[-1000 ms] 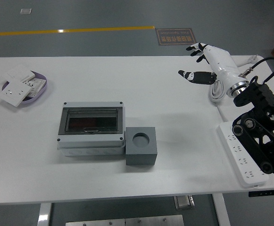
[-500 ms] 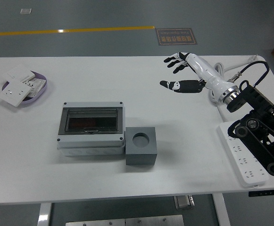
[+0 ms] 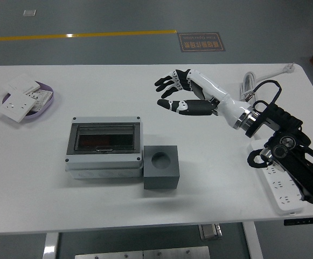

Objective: Pick up the cylinder from the cube,place it in the box,flap close box

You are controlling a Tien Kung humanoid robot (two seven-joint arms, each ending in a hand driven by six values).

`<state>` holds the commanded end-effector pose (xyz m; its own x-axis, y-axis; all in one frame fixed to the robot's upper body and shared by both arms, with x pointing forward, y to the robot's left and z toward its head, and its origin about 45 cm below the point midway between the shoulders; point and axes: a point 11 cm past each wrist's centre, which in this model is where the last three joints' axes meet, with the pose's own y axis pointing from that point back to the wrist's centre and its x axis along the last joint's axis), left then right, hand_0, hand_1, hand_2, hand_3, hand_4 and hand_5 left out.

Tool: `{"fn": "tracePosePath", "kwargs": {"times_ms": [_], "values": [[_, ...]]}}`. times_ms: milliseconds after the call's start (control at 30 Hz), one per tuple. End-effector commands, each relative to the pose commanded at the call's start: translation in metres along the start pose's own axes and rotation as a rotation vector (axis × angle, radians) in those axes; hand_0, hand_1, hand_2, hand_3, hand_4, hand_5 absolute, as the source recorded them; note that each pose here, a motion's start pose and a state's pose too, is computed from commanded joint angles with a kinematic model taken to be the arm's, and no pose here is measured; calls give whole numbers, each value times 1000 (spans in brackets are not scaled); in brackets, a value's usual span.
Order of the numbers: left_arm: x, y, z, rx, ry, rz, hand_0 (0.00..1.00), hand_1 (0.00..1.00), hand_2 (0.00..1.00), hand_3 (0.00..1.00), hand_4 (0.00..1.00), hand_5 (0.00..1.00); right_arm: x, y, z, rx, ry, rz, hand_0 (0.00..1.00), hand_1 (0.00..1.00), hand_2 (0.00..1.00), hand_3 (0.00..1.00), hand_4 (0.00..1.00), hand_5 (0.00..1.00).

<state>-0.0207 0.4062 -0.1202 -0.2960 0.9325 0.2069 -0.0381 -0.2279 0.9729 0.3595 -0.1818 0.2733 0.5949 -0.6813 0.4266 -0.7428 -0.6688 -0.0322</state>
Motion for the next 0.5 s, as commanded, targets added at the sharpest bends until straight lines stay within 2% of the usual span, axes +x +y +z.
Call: {"fn": "tracePosePath", "kwargs": {"times_ms": [133,233,400,500], "values": [[-1,0,0,-1,-1,-2,923,852,854,951,2,2,-3,0,1,-10,-1,-11,592,533,605,633,835,452],[-1,0,0,-3,0,-3,923,852,854,951,2,2,5,1,2,-45,65,29,592,533,605,633,835,452],[0,0,-2,2,4,0,923,852,854,951,2,2,31,2,-12,-110,296,123,594,529,606,631,829,445],[2,0,-3,4,6,3,923,852,854,951,2,2,41,0,-20,-155,450,146,594,529,606,631,829,445]]}}
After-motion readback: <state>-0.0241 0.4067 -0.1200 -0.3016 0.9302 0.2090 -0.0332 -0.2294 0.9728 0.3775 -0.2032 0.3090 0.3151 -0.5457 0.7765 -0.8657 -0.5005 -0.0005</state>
